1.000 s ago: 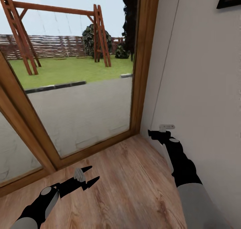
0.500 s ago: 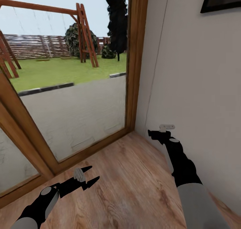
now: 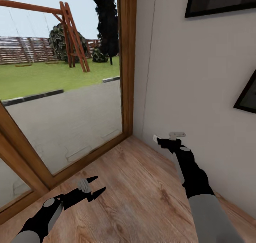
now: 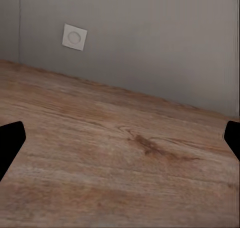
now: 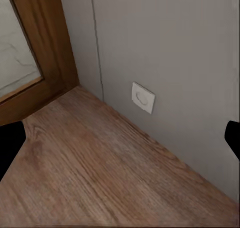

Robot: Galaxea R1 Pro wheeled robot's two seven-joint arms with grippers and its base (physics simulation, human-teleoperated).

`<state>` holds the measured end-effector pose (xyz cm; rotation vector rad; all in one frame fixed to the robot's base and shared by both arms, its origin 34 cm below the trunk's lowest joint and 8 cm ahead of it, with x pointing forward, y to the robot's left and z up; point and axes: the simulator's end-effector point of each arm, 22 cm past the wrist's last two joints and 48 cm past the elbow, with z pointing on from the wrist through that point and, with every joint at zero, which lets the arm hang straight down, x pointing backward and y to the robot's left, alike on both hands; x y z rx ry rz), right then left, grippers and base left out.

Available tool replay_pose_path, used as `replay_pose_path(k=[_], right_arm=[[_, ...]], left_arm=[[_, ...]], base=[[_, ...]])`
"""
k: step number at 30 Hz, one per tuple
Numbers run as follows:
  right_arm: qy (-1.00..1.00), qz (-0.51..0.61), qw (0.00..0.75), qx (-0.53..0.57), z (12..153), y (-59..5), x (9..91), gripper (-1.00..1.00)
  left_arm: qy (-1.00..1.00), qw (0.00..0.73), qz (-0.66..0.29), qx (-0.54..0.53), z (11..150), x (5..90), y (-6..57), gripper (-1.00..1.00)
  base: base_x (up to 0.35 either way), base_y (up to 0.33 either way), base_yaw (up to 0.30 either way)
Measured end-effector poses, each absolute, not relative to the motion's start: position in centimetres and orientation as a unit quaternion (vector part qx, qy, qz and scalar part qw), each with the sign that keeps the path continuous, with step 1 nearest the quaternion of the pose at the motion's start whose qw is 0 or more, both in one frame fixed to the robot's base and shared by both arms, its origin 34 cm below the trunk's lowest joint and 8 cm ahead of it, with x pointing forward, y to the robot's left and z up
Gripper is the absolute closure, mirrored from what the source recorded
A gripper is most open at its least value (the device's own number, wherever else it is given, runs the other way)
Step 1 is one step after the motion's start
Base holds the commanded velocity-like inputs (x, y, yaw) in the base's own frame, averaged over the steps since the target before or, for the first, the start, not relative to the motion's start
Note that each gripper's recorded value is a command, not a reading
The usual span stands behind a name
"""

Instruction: Pick up the two gym shoes and the two sandals from the corridor floor and place them onto the hallstand (shoe rack) in the corridor, making sure they are on the rack and not on the floor. Arrange them so the two gym shoes are next to each other and the two sandals are next to each other.

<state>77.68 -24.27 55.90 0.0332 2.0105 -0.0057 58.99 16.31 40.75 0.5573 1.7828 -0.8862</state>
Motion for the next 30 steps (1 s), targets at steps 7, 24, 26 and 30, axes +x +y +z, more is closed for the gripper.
replay_pose_path(k=[7,24,26,30], right_arm=[[0.844,-0.002,0.536,0.014,55.98,-24.27,77.67,-1.00],[0.842,-0.002,0.540,0.014,56.58,-24.29,77.63,-1.00],[0.842,-0.002,0.540,0.014,56.58,-24.29,77.63,-1.00],[0.842,-0.002,0.540,0.014,56.58,-24.30,77.63,-1.00]], left_arm=[[0.741,0.512,-0.368,0.232,40.81,59.01,16.32,-1.00],[0.738,0.515,-0.367,0.234,41.26,59.08,16.30,-1.00],[0.738,0.515,-0.367,0.234,41.26,59.08,16.29,-1.00],[0.738,0.515,-0.367,0.234,41.26,59.08,16.29,-1.00]], base=[[-0.059,0.040,-0.252],[-0.002,0.094,-0.265],[-0.058,0.296,-0.280],[-0.103,0.281,-0.203]])
